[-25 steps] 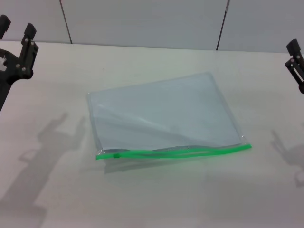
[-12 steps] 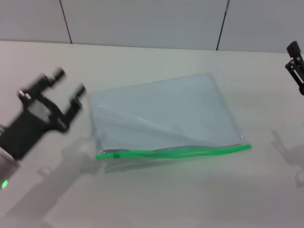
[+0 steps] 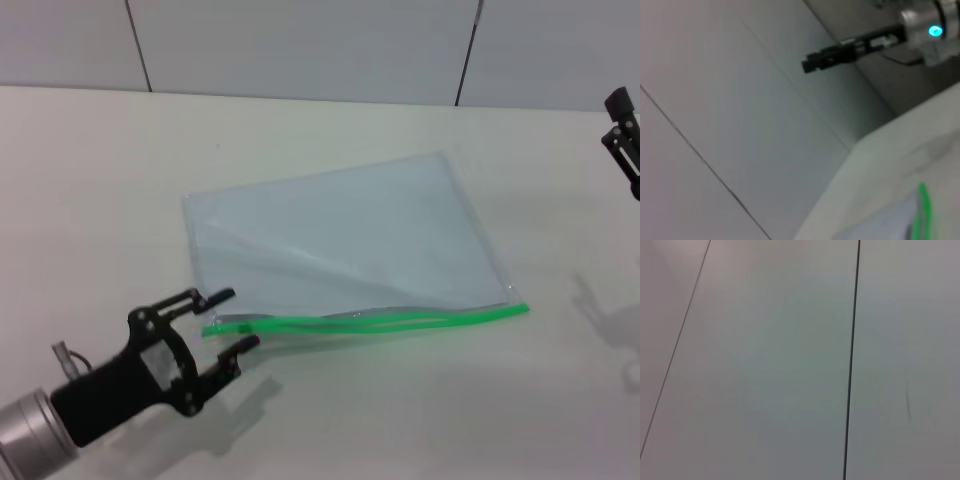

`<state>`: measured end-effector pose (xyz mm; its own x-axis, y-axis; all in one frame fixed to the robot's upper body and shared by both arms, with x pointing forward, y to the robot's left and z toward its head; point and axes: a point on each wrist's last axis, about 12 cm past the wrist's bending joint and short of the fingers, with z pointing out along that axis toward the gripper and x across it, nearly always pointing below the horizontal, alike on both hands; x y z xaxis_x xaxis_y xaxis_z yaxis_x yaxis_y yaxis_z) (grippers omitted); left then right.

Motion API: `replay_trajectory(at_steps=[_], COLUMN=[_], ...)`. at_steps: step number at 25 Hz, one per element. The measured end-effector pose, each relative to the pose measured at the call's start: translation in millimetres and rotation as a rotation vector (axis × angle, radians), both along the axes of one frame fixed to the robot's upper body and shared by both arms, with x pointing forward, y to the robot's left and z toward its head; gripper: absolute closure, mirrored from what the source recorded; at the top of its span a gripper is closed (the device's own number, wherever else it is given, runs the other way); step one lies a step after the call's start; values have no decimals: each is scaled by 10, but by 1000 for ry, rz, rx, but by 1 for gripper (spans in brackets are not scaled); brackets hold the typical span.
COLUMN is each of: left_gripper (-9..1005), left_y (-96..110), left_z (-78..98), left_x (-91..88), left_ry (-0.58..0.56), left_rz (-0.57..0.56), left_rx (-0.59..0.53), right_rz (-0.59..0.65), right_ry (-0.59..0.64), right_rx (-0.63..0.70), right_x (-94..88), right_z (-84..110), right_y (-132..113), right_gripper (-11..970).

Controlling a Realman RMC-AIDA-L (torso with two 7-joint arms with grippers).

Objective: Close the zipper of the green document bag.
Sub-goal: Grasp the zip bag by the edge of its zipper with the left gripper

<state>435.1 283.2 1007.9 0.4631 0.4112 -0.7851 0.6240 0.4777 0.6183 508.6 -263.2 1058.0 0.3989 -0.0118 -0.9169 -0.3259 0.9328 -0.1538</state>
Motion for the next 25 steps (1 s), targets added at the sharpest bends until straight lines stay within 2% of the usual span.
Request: replay_trajectory(at_steps=[10,16,25], left_gripper=[488,488,487], left_y=[32,47,99], left_z=[-150,-181,-171], left_x=[-36,-6,54], left_ry=[65,39,19], left_rz=[7,33,90], left_rx=[110,164,180], right_rz=[-7,-5,-5], right_ry=[3,3,3], right_rx=[1,0,-1], right_x=[-5,-6,-7], right_z=[-6,-7,-7], right_y=[-11,-9,-8], right_gripper=[96,96,97])
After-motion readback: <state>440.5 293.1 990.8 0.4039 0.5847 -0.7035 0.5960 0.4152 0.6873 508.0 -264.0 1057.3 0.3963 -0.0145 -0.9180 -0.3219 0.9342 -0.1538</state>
